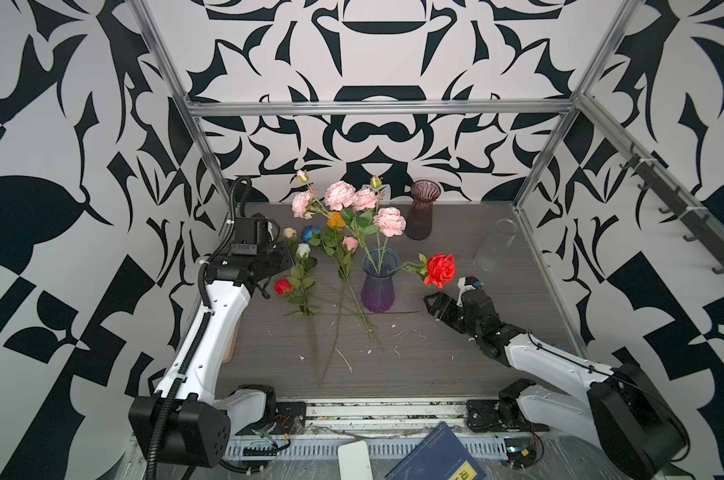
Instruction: Arrange the flowers into the vase
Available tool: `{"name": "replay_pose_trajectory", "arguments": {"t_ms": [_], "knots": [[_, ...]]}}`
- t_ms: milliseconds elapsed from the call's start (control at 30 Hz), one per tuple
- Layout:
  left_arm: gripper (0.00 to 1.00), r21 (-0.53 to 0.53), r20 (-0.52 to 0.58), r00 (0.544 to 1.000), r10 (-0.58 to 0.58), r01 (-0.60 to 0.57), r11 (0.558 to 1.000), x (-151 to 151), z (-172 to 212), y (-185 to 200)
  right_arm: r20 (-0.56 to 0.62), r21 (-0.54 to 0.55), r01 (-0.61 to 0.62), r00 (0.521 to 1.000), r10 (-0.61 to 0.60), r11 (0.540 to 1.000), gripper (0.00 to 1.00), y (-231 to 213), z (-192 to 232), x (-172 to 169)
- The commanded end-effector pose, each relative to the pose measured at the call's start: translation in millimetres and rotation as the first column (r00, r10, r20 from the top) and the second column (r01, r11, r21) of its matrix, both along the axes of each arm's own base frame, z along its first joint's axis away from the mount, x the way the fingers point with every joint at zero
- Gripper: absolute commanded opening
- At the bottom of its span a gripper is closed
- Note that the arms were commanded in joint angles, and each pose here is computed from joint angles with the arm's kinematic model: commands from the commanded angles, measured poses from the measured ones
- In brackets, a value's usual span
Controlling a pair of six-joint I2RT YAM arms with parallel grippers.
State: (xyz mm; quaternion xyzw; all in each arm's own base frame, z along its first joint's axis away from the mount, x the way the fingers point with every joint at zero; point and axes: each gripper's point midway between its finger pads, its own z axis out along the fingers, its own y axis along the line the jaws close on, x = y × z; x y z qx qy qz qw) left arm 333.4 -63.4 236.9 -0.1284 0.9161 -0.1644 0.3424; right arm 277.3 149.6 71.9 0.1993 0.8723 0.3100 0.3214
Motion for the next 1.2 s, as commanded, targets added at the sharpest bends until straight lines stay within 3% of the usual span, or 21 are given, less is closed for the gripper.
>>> {"name": "replay_pose_trajectory", "arguments": {"t_ms": [0, 267, 400, 667, 867, 1167], "knots": [[0.26, -0.084, -0.137, 0.99, -0.021, 0.01, 0.996, -19.6, -40.9, -11.7, 0.038, 0.011, 0.004, 0.999, -0.004, 1.0, 0.92, 1.0, 11.3, 5.1], [0.22, -0.192, -0.392, 0.92, -0.015, -0.066, 0.979, -70.4, -142.4, -25.9, 0.042, 0.014, 0.0, 0.999, -0.001, 1.0, 0.92, 1.5, 11.7, 5.0], [0.25, -0.218, -0.447, 0.894, -0.023, -0.084, 0.972, -81.0, -168.4, -34.2, 0.039, 0.014, -0.004, 0.999, 0.004, 1.0, 0.92, 2.5, 11.2, 5.2], [0.28, -0.24, -0.464, 0.886, 0.001, -0.127, 0.962, -51.0, -170.1, -40.6, 0.043, 0.016, -0.003, 0.999, 0.002, 1.0, 0.92, 2.2, 11.8, 5.2], [0.19, -0.164, -0.508, 0.861, 0.016, -0.115, 0.98, -41.2, -177.8, -33.6, 0.042, 0.018, -0.003, 0.999, 0.002, 1.0, 0.92, 2.4, 11.3, 5.0], [0.24, -0.238, -0.422, 0.906, -0.023, -0.087, 0.967, -2.8, -156.6, -47.2, 0.032, 0.016, -0.011, 0.999, 0.01, 1.0, 0.92, 4.7, 9.5, 7.0]]}}
